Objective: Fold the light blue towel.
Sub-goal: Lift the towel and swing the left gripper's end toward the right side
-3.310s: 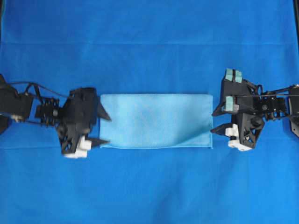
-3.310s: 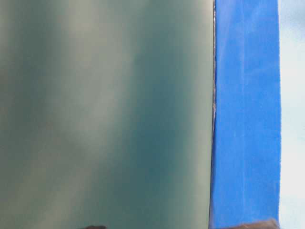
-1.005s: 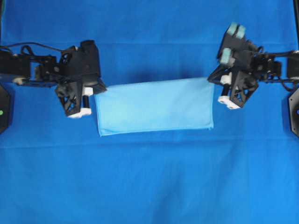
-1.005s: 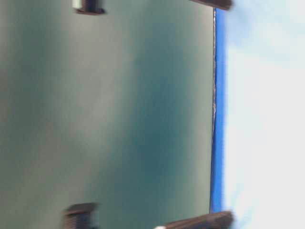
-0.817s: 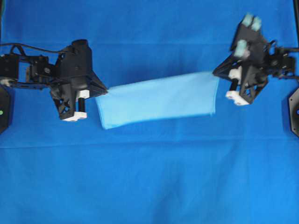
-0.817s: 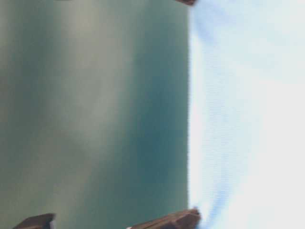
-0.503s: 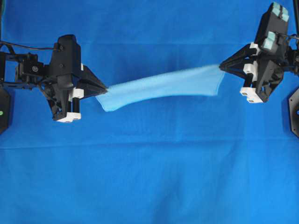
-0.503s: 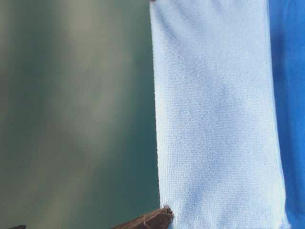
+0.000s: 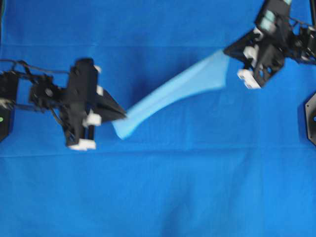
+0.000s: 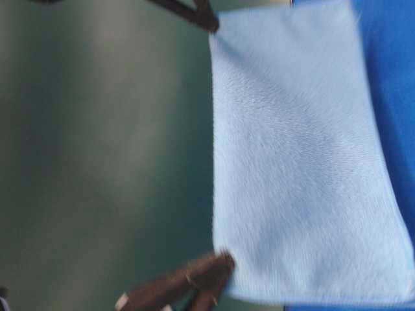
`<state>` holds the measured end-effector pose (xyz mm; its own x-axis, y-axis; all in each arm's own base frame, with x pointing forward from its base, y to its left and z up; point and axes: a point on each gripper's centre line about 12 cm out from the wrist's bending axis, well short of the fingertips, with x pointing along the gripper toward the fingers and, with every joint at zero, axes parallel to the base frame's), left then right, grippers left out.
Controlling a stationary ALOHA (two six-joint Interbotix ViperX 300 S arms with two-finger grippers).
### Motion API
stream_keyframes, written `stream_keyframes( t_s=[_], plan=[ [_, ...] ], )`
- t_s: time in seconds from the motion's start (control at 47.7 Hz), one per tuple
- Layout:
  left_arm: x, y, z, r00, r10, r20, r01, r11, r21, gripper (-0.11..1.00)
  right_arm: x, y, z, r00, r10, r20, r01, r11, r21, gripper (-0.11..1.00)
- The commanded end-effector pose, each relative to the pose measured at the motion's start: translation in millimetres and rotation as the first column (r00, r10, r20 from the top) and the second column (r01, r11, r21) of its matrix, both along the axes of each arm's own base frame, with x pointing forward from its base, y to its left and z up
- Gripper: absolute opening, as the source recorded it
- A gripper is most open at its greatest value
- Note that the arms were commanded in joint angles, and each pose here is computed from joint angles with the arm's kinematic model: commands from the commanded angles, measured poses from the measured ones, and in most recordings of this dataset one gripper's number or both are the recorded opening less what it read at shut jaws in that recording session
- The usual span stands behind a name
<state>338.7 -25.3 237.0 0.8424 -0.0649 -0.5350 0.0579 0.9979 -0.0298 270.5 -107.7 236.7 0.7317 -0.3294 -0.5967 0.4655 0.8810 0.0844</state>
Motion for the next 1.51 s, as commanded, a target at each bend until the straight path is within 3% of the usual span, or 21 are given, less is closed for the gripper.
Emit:
stream_keyframes(
  t_s=[0.0,0.293,0.524,0.628,0.943,1.089,1.487],
  plan=[
    [19.3,-20.2,15.5,0.996,-0.055,0.072,0.055,0.998,0.002,0.02,15.1,-17.7,12.6,0.999,-0.015,0.046,0.017,0.999,-0.042,0.01],
    [63.3,-57.3,27.4,0.981,-0.139,0.137,0.138,0.990,0.014,0.02,65.9,-58.8,17.0,1.000,-0.011,0.021,0.014,0.992,-0.128,0.01],
    [85.1,-69.2,29.2,0.965,-0.201,0.166,0.187,0.978,0.095,0.02,92.3,-71.7,24.6,1.000,0.002,0.031,0.003,0.987,-0.162,0.01],
    [88.9,-70.0,27.8,0.964,-0.205,0.168,0.190,0.976,0.103,0.02,94.1,-72.7,24.9,1.000,0.003,0.030,0.002,0.986,-0.166,0.01],
    [104.0,-73.2,27.0,0.954,-0.204,0.221,0.184,0.977,0.105,0.02,76.9,-71.5,20.8,1.000,-0.013,0.016,0.016,0.987,-0.160,0.01],
    [130.6,-77.5,24.6,0.943,-0.210,0.256,0.183,0.975,0.126,0.02,51.8,-69.8,16.9,0.999,-0.041,0.007,0.042,0.987,-0.154,0.01],
    [202.8,-83.8,3.5,0.938,-0.197,0.286,0.165,0.977,0.132,0.02,1.3,-50.1,12.1,0.997,-0.069,-0.017,0.066,0.987,-0.147,0.01]
  ],
)
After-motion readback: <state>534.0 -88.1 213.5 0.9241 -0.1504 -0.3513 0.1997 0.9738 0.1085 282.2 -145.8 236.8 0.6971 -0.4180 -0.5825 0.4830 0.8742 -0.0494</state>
